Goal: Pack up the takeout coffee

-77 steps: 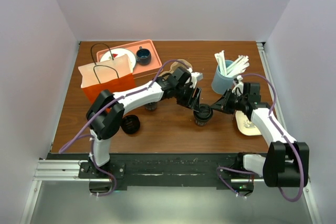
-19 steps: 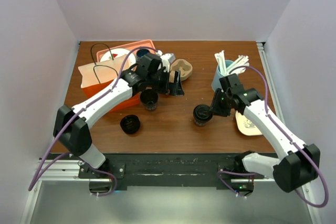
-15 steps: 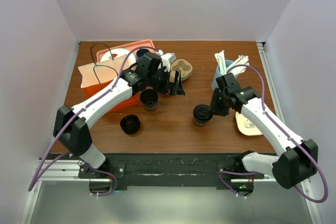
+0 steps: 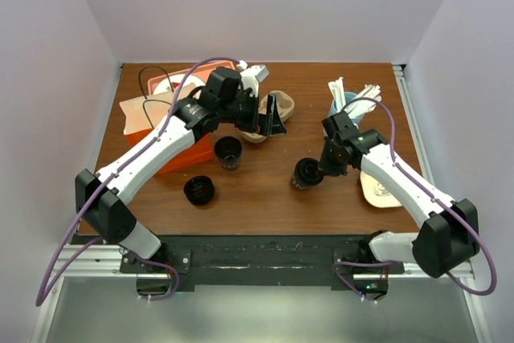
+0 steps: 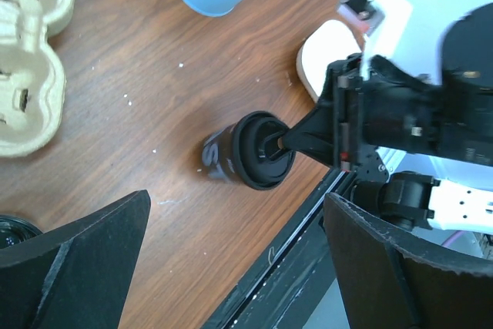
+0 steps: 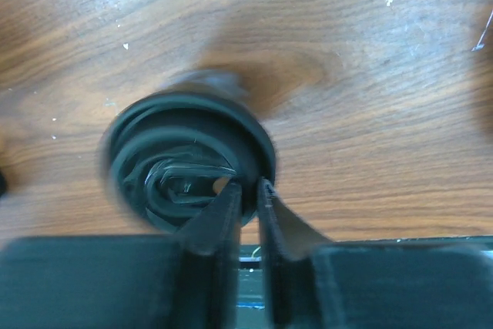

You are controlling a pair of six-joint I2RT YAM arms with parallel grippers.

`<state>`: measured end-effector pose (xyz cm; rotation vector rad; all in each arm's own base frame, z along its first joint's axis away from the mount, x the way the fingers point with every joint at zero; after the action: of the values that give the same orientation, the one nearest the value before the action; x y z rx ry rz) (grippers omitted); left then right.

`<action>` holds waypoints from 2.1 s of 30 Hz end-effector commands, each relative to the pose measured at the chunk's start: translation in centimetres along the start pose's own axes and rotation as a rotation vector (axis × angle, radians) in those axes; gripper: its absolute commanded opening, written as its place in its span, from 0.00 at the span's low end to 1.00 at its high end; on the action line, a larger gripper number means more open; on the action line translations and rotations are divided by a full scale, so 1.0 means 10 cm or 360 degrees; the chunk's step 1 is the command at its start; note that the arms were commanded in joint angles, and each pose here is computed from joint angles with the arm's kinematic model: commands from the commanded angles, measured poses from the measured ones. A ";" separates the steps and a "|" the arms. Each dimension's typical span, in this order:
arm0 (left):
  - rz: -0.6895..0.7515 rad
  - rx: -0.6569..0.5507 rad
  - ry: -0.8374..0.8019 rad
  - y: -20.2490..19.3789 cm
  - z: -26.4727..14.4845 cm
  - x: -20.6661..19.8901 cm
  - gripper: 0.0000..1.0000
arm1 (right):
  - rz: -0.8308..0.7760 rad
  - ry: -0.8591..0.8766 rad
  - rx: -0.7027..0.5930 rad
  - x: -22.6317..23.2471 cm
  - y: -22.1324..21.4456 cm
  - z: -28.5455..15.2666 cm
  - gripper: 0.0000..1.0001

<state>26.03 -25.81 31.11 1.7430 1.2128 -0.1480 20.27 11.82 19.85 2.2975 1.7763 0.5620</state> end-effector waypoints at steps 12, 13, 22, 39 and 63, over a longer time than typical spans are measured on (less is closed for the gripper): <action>0.0123 -0.0181 0.0062 0.22 -0.40 -0.20 0.96 | -0.0050 -0.0321 -0.0176 -0.34 0.47 -0.11 0.00; 0.0124 -0.0186 0.0065 0.21 -0.41 -0.20 0.96 | -0.0038 -0.0316 -0.0181 -0.39 0.48 -0.12 0.00; 0.0116 -0.0217 0.0079 0.25 -0.46 -0.23 0.95 | 0.0001 -0.0391 -0.0173 -0.73 0.60 -0.11 0.00; 0.0102 -0.0239 0.0143 0.28 -0.49 -0.21 0.94 | 0.0117 -0.0489 -0.0157 -1.05 0.81 0.13 0.04; 0.0105 -0.0271 0.0262 0.29 -0.58 -0.18 0.92 | 0.0215 -0.0445 -0.0199 -1.09 0.96 0.30 0.10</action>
<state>25.54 -23.21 34.21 1.7211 1.3148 0.0921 27.22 -1.07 19.44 2.2676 1.4255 0.3282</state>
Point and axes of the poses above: each gripper's point midway between its finger pads, its own z axis out along the fingers, its own x axis along the line the jaws close on, y = z × x, the point moved 9 cm from there along -z, back along the fingers, and after that the axes turned 3 degrees about -z, right-handed, at the moved point
